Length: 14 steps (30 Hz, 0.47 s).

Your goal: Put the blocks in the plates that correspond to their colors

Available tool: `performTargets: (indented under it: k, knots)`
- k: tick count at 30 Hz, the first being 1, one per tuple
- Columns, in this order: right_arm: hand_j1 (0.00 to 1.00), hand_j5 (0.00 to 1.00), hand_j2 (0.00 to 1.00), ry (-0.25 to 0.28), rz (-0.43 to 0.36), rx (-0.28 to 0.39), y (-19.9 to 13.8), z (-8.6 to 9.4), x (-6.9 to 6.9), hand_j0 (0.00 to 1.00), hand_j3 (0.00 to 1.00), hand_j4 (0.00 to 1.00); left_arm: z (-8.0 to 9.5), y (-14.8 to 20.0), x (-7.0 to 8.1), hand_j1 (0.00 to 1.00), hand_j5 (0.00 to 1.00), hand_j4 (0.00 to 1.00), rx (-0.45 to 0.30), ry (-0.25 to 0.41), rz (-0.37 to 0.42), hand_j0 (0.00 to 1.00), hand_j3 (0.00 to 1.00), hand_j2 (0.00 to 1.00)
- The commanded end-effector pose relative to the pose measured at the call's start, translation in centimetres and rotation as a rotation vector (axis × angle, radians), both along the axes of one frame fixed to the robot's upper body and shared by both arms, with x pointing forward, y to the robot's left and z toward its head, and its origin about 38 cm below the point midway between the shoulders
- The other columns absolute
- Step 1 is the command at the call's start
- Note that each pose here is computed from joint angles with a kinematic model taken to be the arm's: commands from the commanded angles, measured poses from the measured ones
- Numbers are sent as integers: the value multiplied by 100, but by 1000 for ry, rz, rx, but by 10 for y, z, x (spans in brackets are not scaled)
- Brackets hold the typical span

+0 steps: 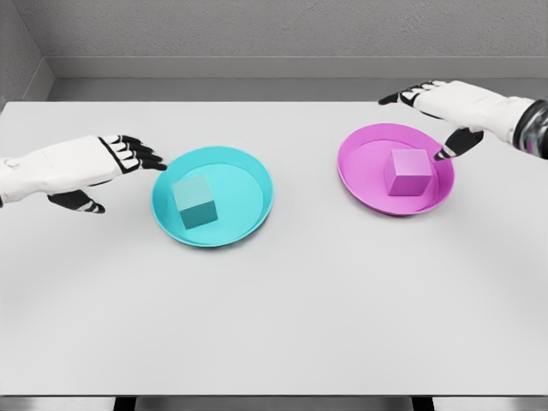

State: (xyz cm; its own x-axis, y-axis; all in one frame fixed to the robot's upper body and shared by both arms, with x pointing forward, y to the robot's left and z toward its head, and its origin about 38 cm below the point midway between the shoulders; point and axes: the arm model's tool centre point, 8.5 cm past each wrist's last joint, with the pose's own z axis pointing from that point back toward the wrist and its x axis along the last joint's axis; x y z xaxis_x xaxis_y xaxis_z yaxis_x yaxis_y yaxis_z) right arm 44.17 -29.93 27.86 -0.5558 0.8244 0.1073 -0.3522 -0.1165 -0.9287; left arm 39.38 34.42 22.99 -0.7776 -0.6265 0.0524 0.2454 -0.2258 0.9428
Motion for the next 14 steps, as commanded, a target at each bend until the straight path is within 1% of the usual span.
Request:
performTargets:
  k: [1,2,3,4,5,6,7,9,10,12,14]
  knots:
    - [100,100,100,-94,107,-9,-5,32,-14,100,100,100,30,23,0,100,100,100,11,-54,49,100,100,100]
    - [100,100,100,-96,127,-6,-7,30,-19,100,100,100,29,24,0,100,100,100,13,-50,52,100,100,100]
    - [100,100,100,-96,156,-2,-14,26,-31,100,100,100,27,26,0,100,100,100,15,-46,56,100,100,100]
    - [100,100,100,-99,179,5,-19,23,-37,100,100,100,27,26,0,100,100,100,18,-46,58,100,100,100]
    - [100,100,100,-91,180,-18,-31,20,-44,100,100,100,25,28,1,100,100,100,18,-42,64,100,100,100]
    - [100,100,100,-83,198,-19,-33,16,-48,100,100,100,25,28,1,100,100,100,18,-42,65,100,100,100]
    - [100,100,100,-82,203,-28,-39,15,-52,100,100,100,20,32,1,100,100,100,12,-28,76,100,100,100]
    - [100,100,100,-74,205,-28,-43,12,-55,100,100,100,17,34,1,100,100,100,12,-21,86,100,100,100]
    - [100,100,100,-74,213,-39,-46,13,-57,100,100,100,17,34,1,100,100,100,12,-21,86,100,100,100]
    - [100,100,100,-69,212,-39,-46,11,-57,100,100,100,17,34,1,100,100,100,12,-21,86,100,100,100]
    - [100,100,100,-63,191,-41,-47,11,-56,100,100,100,17,34,1,100,100,100,9,-20,85,100,100,100]
